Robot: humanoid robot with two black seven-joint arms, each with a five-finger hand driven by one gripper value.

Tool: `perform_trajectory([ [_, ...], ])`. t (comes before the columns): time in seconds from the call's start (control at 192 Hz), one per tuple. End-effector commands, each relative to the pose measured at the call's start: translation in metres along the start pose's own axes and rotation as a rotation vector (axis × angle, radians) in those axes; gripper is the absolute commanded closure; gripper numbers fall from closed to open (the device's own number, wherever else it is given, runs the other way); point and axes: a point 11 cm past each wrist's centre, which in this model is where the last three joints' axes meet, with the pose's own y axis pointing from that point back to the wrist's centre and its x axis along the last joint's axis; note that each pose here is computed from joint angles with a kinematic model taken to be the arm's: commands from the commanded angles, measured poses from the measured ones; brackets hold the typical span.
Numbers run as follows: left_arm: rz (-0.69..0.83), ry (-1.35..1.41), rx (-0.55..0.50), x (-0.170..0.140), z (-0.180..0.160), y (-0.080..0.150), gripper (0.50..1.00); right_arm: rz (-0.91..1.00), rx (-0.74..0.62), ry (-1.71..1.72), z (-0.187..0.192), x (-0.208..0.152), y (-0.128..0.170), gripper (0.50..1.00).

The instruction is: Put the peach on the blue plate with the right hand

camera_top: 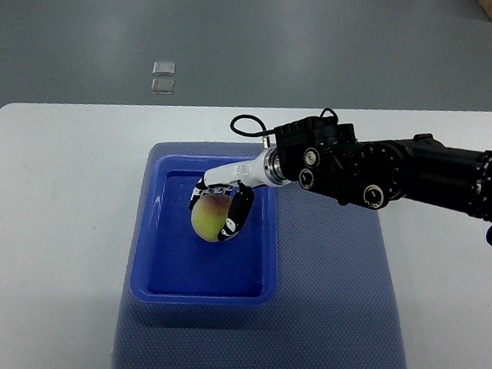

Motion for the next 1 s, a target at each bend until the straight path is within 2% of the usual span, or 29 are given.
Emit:
perform_trajectory([
  [0.0,0.001,0.000,0.000,0.000,0.000,0.000,0.500,-0.003,0.010,-0.002,0.000,-0.002,-0.001,0.577],
  [0.182,0.001,0.000,0.000,0.000,0.000,0.000,0.500,0.005,0.011,0.010,-0.003,0.004,0.002,0.570],
  [0.198,0.002,0.001,0.000,0.000,0.000,0.000,0.500,0.026,0.016,0.024,-0.010,0.017,0.007,0.570],
  [0.313,0.002,0.001,0.000,0.000,0.000,0.000,0.500,0.066,0.053,0.049,-0.033,0.039,0.017,0.570],
  [0.401,0.001,0.000,0.000,0.000,0.000,0.000,0.500,0.119,0.117,0.043,-0.059,0.065,0.029,0.570],
  [0.615,0.001,0.000,0.000,0.000,0.000,0.000,0.500,0.242,0.302,-0.125,-0.094,0.097,0.046,0.570],
  [0.683,-0.001,0.000,0.000,0.000,0.000,0.000,0.500,0.368,0.371,-0.300,-0.067,0.114,0.067,0.570],
  [0.735,-0.001,0.000,0.000,0.000,0.000,0.000,0.500,0.368,0.371,-0.301,-0.067,0.114,0.067,0.570],
  [0.74,-0.002,0.000,0.000,-0.001,0.000,0.000,0.500,0.466,0.413,-0.437,-0.040,0.125,0.084,0.570],
  [0.798,-0.005,-0.002,0.000,-0.002,0.000,0.000,0.500,0.555,0.458,-0.590,-0.013,0.129,0.096,0.570],
  [0.996,-0.013,-0.004,0.000,-0.004,0.000,0.000,0.500,0.872,0.605,-1.257,0.097,0.095,0.115,0.570],
])
